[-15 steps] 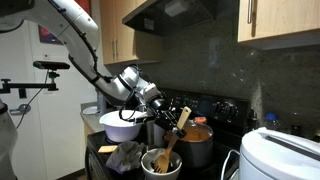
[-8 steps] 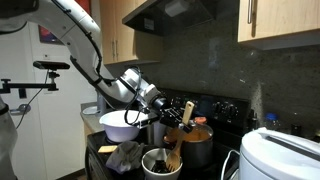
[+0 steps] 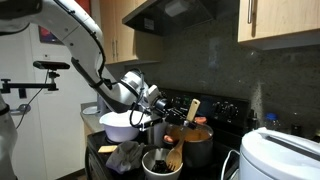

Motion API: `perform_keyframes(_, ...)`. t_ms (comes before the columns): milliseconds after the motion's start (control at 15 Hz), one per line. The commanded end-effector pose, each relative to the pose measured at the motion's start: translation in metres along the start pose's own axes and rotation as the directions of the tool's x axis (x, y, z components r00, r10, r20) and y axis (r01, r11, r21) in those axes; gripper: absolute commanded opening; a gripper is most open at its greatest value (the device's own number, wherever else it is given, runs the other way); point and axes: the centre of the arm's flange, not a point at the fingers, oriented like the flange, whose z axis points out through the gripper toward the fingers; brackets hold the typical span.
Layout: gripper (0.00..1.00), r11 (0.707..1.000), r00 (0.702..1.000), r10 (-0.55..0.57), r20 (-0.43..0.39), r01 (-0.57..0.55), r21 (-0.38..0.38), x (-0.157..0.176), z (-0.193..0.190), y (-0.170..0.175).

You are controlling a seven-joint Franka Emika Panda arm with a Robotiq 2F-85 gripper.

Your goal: Use the wooden spatula to mix the contents of the bowl and put it back

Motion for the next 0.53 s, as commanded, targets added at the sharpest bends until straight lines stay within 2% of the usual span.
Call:
perform_keyframes(0, 0.03, 0.995, 0.995, -0.079, 0.064, 0.075, 0.066, 0.0023, -0.0003, 0.0053)
perform_keyframes(200, 0.03, 0.987, 0.98, -0.145, 0.133, 0.134, 0.087, 0.001, -0.0005, 0.0048)
perform_keyframes(467, 0.03, 0.983, 0.953, -0.179, 0.246, 0.161, 0.092, 0.0032, -0.0037, 0.0054)
